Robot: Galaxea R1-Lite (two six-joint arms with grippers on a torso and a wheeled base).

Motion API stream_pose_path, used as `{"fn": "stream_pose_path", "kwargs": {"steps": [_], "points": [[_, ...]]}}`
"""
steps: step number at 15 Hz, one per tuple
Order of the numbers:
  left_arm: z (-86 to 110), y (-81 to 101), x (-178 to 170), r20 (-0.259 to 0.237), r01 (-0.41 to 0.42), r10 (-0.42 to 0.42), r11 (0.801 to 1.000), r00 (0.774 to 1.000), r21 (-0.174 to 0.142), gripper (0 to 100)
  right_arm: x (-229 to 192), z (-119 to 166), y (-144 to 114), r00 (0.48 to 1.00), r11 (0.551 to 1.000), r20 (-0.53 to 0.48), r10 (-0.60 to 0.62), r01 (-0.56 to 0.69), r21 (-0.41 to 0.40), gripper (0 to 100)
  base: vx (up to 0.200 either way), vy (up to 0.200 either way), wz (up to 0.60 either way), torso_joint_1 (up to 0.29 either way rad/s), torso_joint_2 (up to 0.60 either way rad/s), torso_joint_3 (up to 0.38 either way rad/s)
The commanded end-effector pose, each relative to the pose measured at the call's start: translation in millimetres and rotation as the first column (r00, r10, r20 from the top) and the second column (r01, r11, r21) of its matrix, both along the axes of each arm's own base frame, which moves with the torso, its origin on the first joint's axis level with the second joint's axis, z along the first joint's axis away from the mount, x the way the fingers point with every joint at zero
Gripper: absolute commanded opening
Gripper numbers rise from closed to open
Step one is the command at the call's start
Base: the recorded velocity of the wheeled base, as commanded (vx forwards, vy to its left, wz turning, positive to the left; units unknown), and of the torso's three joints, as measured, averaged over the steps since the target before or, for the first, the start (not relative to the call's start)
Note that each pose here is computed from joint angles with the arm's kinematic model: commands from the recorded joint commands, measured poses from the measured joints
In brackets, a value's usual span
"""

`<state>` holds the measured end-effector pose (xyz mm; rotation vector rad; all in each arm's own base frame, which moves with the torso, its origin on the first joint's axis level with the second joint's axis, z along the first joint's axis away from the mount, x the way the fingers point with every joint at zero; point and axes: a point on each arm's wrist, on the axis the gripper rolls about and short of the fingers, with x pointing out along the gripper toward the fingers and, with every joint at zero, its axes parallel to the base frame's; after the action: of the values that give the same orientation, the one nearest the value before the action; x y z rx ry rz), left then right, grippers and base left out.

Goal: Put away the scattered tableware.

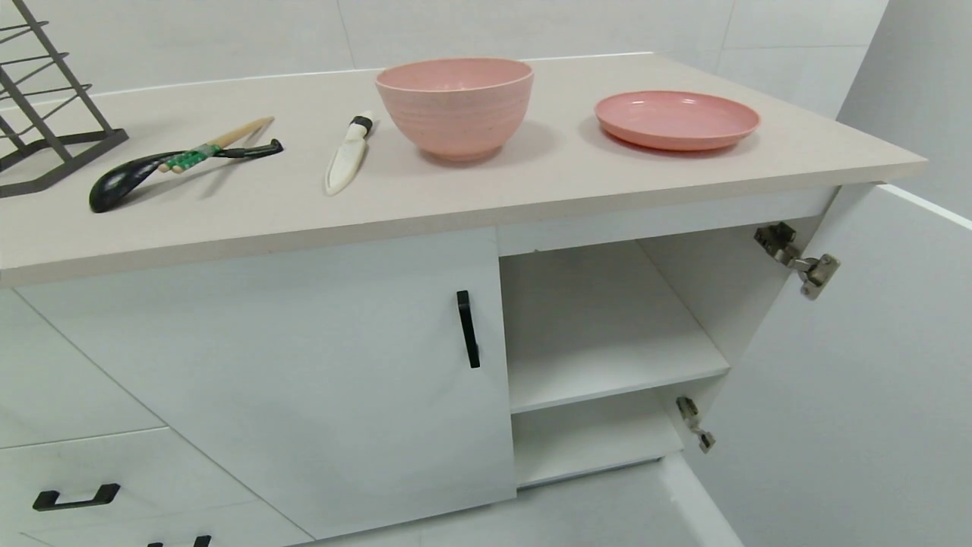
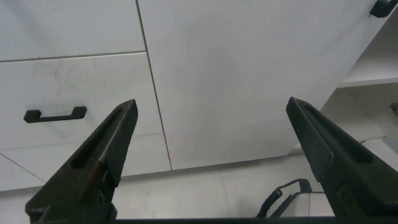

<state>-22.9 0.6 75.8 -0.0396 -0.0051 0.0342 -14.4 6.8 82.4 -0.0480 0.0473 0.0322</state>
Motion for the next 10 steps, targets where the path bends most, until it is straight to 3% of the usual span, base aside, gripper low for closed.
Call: {"fn": "stream_pose_path", "kwargs": {"steps": [1,5,10], "points": [[0.2,0.0,0.1,0.000,0.001,-0.001,1.000,1.000,0.000,100,0.1,0.2,-0.1,1.000,1.000,-0.001,0.000,0.000,0.020,100,0.000,0.000,0.00,0.139,-0.18,-0.027],[0.2,0.0,0.1,0.000,-0.001,0.001,1.000,1.000,-0.002,100,0.1,0.3,0.0,1.000,1.000,0.000,-0.001,0.001,0.027,100,0.000,0.000,0.00,0.220,-0.09,-0.107],[0.2,0.1,0.1,0.000,-0.003,0.003,1.000,1.000,-0.005,100,0.1,0.3,-0.1,1.000,1.000,0.000,-0.003,0.003,0.027,100,0.000,0.000,0.00,0.212,-0.59,-0.218]]}}
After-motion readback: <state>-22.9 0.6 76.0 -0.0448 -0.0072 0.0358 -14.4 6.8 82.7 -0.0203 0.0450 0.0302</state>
